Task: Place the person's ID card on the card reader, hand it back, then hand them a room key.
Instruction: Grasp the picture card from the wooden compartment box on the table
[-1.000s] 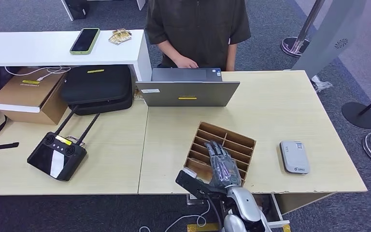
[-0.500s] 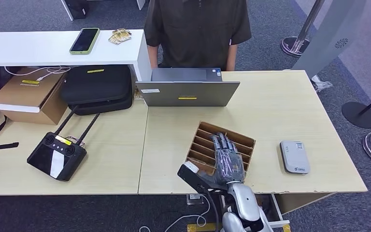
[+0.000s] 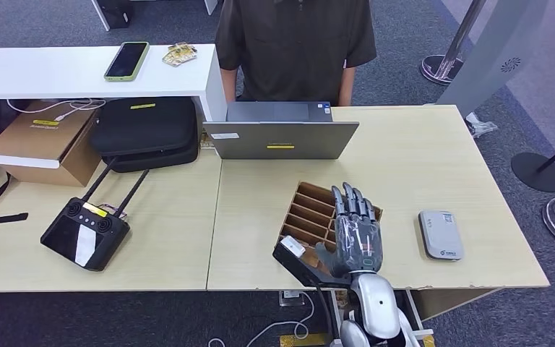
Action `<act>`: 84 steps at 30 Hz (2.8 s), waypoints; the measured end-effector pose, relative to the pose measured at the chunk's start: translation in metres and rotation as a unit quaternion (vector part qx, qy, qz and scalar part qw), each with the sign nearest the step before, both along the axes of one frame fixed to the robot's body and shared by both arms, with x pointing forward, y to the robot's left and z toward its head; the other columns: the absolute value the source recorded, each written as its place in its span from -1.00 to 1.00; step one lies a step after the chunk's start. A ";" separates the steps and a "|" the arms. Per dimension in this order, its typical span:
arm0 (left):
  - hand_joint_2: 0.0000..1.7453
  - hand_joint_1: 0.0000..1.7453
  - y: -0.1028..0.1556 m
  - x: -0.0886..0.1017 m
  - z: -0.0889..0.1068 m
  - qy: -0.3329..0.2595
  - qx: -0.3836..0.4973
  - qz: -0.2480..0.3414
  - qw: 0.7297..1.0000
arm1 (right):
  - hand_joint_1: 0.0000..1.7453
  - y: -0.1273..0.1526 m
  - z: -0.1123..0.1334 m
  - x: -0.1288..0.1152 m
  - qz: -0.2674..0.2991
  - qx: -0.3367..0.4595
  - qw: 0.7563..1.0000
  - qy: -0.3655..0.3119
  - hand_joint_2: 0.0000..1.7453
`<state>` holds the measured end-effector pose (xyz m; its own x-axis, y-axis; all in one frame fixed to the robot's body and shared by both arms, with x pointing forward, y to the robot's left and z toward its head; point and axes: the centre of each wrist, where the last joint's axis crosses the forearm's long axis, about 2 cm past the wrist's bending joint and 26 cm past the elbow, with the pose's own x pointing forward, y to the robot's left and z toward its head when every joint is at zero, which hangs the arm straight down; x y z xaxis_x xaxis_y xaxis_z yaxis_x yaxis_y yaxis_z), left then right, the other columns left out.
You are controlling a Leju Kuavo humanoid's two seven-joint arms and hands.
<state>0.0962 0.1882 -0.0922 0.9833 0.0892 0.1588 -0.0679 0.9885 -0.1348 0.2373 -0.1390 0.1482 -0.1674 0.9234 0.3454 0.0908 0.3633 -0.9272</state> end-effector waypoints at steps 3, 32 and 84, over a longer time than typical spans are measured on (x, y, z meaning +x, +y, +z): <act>-1.00 -1.00 0.000 0.001 0.000 0.002 -0.001 0.001 1.000 | -1.00 0.000 0.001 -0.003 0.027 0.023 0.999 0.039 1.00; -1.00 -1.00 0.002 0.000 0.000 -0.002 -0.002 0.024 1.000 | -1.00 -0.016 -0.017 -0.023 0.057 0.007 0.994 0.088 1.00; -1.00 -1.00 -0.002 0.009 0.003 -0.005 0.013 -0.007 1.000 | 0.93 0.021 -0.021 -0.001 0.092 0.016 0.988 0.124 1.00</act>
